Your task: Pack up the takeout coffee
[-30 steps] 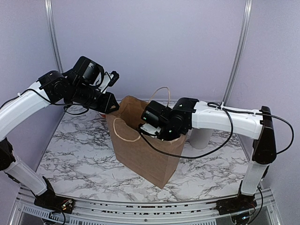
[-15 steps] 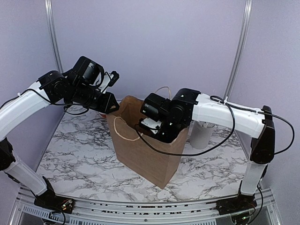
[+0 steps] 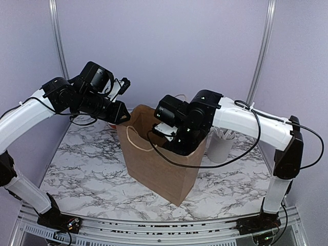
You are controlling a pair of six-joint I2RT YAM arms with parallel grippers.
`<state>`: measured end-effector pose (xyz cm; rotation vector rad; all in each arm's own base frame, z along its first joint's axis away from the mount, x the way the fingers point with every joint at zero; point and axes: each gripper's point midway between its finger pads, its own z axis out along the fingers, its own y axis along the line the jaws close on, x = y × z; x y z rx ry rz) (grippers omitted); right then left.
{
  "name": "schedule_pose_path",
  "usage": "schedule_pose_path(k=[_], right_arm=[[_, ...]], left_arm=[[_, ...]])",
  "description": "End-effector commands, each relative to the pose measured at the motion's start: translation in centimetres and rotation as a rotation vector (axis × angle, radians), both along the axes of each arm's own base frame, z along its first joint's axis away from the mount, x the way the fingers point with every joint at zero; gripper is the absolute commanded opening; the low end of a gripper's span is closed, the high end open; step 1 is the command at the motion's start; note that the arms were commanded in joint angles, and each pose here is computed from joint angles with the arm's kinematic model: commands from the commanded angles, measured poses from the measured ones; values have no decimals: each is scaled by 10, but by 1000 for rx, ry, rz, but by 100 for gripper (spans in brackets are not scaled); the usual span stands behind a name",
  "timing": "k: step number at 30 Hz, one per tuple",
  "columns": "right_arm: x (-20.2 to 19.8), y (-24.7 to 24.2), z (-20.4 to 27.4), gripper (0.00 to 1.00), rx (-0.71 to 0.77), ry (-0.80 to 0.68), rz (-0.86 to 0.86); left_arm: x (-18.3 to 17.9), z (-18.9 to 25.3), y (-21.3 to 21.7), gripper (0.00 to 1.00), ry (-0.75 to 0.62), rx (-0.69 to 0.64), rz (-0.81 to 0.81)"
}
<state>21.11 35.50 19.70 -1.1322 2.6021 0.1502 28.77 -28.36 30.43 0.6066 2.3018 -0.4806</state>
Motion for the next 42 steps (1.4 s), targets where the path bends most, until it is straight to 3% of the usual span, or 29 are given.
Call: schedule_pose_path(k=[1, 19, 34, 42], right_arm=[[2, 4, 20, 82, 32, -38, -15], [3, 24, 55, 88, 189, -63, -9], [-1, 46, 40, 89, 268, -6, 38], [11, 58, 63, 89, 327, -52, 40]], left_arm=[[-1, 1, 1, 18, 8, 4, -8], [-2, 2, 0, 18, 11, -2, -14], [-6, 5, -5, 16, 19, -24, -40], [-6, 5, -4, 16, 18, -24, -40]])
